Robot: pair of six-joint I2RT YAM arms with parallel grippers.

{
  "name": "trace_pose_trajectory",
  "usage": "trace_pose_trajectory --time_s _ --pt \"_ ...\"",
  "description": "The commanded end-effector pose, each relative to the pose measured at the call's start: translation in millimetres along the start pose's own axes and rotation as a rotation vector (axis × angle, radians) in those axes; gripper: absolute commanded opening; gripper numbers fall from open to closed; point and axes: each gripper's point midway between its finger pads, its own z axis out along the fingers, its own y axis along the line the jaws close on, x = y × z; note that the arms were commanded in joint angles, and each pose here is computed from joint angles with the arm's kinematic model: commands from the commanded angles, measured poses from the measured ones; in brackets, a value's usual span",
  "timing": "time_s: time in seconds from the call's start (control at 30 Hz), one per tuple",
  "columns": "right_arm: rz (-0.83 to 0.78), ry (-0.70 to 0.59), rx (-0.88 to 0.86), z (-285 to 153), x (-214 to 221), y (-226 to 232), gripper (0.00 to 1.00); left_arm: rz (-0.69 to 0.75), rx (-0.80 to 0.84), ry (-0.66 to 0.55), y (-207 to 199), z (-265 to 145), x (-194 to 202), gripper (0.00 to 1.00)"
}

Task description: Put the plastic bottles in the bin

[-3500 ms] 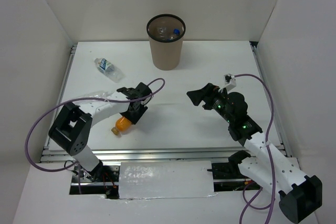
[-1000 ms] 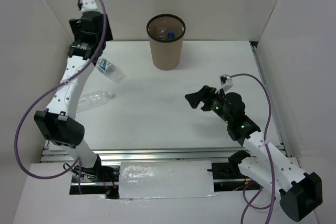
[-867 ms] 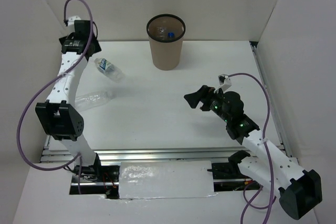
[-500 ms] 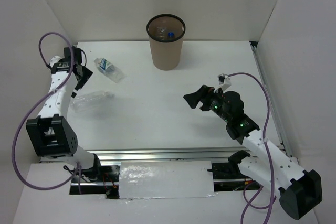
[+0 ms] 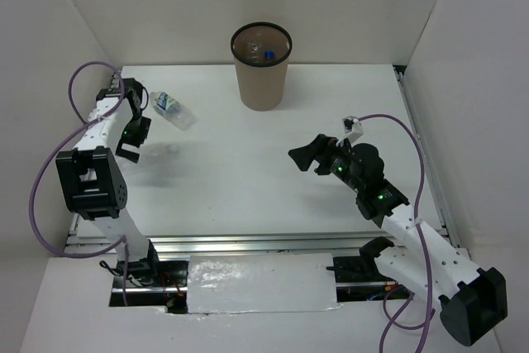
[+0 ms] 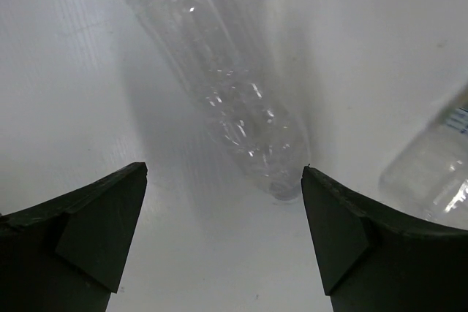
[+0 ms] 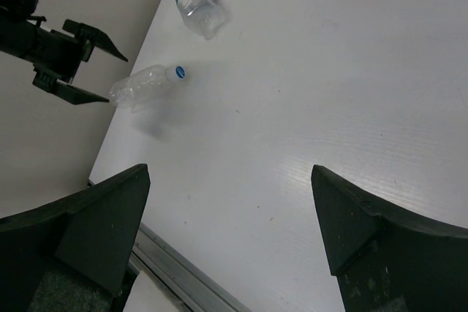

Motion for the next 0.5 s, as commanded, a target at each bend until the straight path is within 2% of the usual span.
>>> trace_pose_trajectory --time_s 0.0,0.23,0.47 --pt "-0.02 -0.036 -0.054 -0.3 -18.2 19.7 0.98 -0.112 0.023 -0.036 3.1 -3.7 -7.4 0.99" --pt "-0.023 -0.035 -0.051 0.5 -18.1 19.4 0.99 -0.103 -0.043 -0.014 3.9 26.1 9.2 1.0" --pt "-0.019 -0.024 -0.053 2.8 -15.2 18.9 0.98 -0.118 -0.074 -0.062 6.3 49.8 9.6 0.99"
